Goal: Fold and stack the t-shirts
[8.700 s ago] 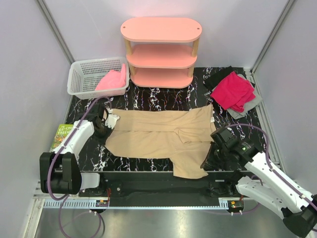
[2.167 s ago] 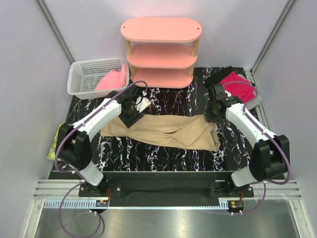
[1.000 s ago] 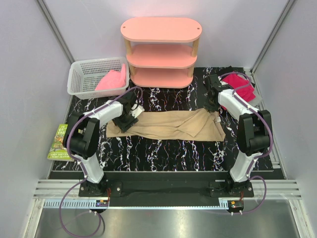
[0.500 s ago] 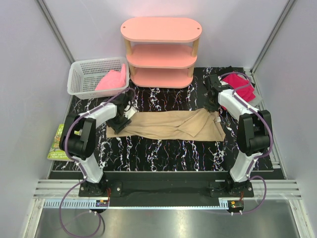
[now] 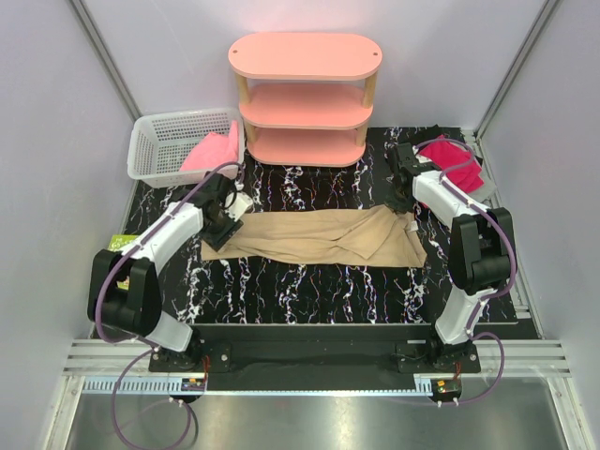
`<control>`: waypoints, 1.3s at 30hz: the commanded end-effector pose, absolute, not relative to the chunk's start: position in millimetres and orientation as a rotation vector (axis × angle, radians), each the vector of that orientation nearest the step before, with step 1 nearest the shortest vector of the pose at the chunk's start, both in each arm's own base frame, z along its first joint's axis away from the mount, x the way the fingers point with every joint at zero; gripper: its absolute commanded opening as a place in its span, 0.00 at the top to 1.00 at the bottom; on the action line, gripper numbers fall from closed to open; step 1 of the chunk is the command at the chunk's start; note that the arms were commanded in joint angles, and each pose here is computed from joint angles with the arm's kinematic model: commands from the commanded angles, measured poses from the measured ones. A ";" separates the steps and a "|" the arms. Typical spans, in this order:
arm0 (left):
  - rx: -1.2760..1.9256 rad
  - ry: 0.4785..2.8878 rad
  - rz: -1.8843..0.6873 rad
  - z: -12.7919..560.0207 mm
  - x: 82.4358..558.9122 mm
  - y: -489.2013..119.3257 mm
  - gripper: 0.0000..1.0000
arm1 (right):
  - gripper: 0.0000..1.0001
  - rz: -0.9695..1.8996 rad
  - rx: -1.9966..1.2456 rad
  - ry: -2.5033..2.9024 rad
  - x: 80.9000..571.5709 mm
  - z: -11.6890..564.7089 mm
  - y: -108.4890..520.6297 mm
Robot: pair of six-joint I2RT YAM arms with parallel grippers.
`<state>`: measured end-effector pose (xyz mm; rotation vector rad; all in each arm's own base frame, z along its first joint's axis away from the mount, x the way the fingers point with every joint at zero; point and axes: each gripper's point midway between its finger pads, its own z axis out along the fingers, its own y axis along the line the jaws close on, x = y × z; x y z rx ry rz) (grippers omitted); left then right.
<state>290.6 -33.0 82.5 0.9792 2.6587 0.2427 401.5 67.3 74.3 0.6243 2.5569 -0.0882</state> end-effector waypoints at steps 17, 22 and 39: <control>1.028 2.758 0.111 44.8 301.4 -53.2 0.52 | 0.89 -0.087 0.641 2.510 405.7 79.8 61.5; 1.030 2.722 0.080 61.6 295.7 -55.8 0.51 | 0.89 -0.086 0.639 2.511 405.5 79.0 61.7; 1.014 2.774 0.120 31.2 319.5 -56.7 0.53 | 0.89 -0.066 0.640 2.508 402.1 81.1 62.5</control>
